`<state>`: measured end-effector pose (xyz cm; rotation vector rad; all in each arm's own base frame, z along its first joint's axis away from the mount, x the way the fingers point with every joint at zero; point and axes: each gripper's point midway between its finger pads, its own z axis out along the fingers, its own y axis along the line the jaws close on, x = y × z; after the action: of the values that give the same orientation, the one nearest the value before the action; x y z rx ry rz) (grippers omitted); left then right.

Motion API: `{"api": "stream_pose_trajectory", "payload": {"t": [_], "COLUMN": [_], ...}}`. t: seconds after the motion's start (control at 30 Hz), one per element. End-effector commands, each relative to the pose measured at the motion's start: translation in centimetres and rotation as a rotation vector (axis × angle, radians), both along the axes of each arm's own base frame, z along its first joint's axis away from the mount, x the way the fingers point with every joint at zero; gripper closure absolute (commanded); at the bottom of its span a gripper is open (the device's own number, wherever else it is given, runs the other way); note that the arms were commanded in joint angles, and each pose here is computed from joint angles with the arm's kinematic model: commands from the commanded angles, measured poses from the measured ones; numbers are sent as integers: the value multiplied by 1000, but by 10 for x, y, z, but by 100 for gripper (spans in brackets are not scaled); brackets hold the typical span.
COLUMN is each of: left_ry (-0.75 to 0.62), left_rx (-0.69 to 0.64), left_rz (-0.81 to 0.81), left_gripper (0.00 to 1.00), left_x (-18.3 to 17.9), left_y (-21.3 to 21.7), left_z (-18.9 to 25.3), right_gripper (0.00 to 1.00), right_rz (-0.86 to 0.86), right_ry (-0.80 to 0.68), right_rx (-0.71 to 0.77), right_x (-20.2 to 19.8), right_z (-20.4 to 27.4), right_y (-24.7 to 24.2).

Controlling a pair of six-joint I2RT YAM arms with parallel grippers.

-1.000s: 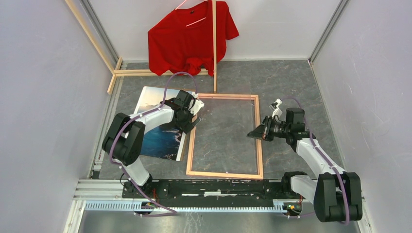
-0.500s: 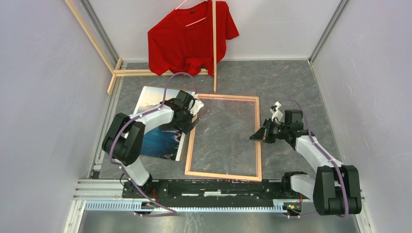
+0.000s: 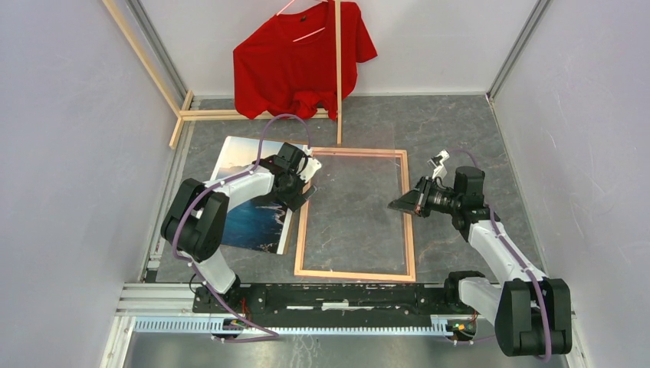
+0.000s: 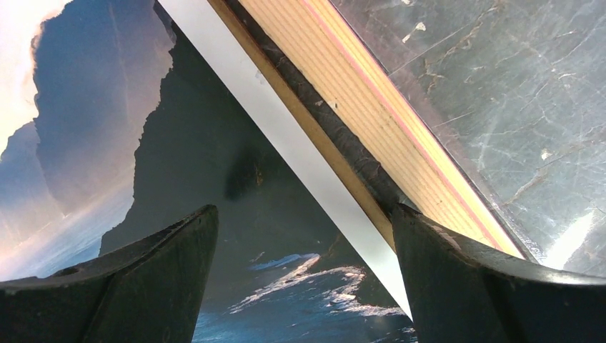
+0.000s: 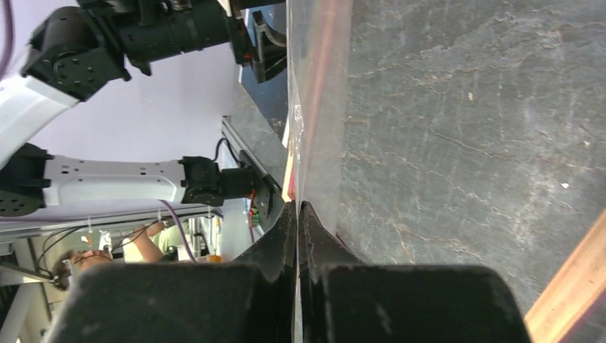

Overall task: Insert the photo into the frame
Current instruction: Place the photo frame item in the photo frame.

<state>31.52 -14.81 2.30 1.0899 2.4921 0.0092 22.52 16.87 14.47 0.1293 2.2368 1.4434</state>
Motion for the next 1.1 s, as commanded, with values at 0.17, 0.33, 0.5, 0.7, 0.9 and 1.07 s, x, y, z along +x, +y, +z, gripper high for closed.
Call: {"api": "stream_pose_trajectory", "payload": {"t": [0.17, 0.33, 0.5, 0.7, 0.9, 1.07], "left_ry": [0, -4, -3, 6, 1, 9], "left_rx": [-78, -81, -86, -94, -89, -86], "left_rz": [-38, -38, -39, -33, -33, -31], "left_gripper": [3, 3, 3, 4, 3, 4], "left_x": [-5, -5, -5, -6, -6, -7], "left_y": [-18, -17, -18, -19, -18, -17], "left_z": [3, 5, 4, 3, 4, 1], "right_gripper": [100, 100, 100, 100, 100, 100], "right_rz": [-9, -36, -47, -8, 19, 32], "right_ry": [-82, -84, -85, -138, -193, -243], "right_rx": [143, 159, 168, 137, 182, 216], "right_x": [9, 14, 13, 11, 10, 10], "right_z": [46, 57, 62, 72, 98, 119], "right_y": [10, 9, 12, 24, 30, 32]}}
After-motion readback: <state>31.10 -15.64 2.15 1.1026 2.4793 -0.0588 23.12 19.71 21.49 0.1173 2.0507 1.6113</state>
